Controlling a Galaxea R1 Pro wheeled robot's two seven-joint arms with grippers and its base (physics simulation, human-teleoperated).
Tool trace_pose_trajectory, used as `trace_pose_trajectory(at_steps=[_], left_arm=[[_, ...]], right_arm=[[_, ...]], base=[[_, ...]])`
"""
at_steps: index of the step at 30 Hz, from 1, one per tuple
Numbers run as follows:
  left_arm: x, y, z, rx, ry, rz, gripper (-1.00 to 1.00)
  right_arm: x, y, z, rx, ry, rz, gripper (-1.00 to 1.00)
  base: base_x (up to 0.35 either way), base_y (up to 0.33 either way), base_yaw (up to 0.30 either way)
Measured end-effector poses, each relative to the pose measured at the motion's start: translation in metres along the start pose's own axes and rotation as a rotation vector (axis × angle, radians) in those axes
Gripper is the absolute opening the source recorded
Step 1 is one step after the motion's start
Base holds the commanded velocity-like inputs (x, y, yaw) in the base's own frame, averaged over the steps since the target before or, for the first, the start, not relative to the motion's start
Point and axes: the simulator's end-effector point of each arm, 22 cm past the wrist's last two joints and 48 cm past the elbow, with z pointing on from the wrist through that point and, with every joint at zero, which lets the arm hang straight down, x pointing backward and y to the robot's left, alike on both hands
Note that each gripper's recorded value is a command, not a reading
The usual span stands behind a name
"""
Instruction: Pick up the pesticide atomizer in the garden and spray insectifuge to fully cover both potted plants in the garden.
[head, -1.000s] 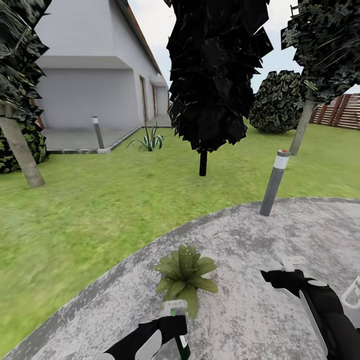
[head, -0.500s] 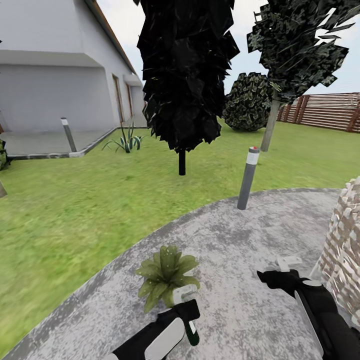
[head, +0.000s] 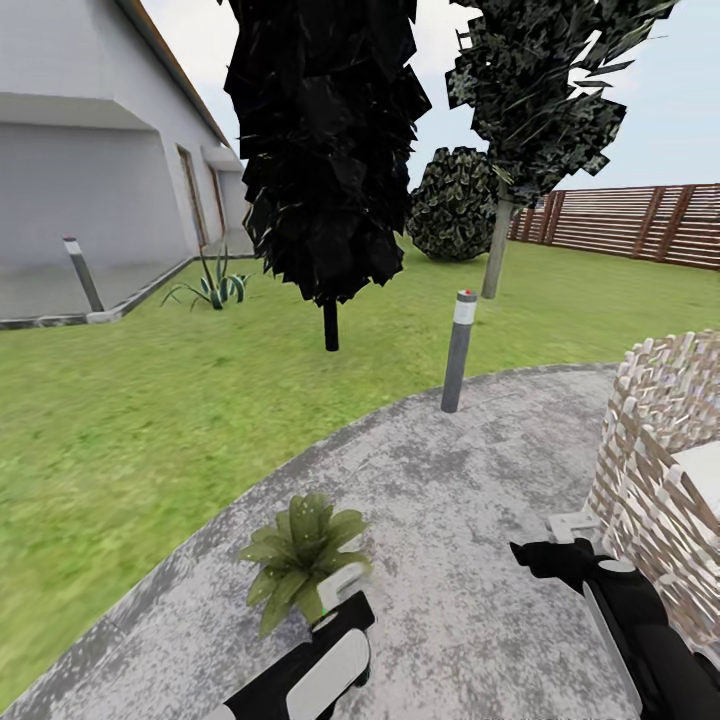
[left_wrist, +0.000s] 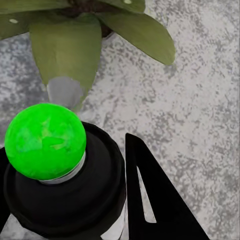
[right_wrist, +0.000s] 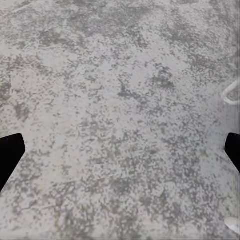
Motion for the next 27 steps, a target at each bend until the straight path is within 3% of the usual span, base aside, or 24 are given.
trace_pose_trajectory(at_steps=[4,8,11,15,17,19,27], left_arm=[[0.0,0.014,0.005,-0.041,-0.01,0.004,-1.0],[0.001,0.049,0.01,-0.177,-0.001,0.014,-1.0],[0.0,0.056,0.01,-0.207,0.007,0.025,-1.0],[0.005,0.056,0.019,-0.183,0.048,0.082,-1.0],[0.013,0.051,0.025,-0.144,0.106,0.124,-1.0],[0.02,0.049,0.027,-0.131,0.169,0.11,-1.0],[0.021,0.055,0.029,-0.147,0.179,0.096,-1.0]], right_arm=[[-0.001,0.0,0.0,0.001,-0.001,0.0,1.0],[-0.001,0.0,0.0,0.001,-0.001,-0.001,1.0],[-0.001,0.0,0.0,0.002,-0.002,0.0,1.0],[-0.001,-0.001,0.0,0.002,-0.002,0.001,1.0],[-0.001,-0.002,-0.001,0.003,-0.003,0.002,1.0],[-0.001,-0.002,-0.001,0.004,-0.003,0.003,1.0],[-0.001,-0.002,-0.001,0.005,-0.003,0.004,1.0]], base=[[0.0,0.0,-0.003],[0.0,0.0,0.0],[0.0,0.0,0.0],[0.0,0.0,0.0],[0.0,0.0,0.0],[0.0,0.0,0.0],[0.0,0.0,0.0]])
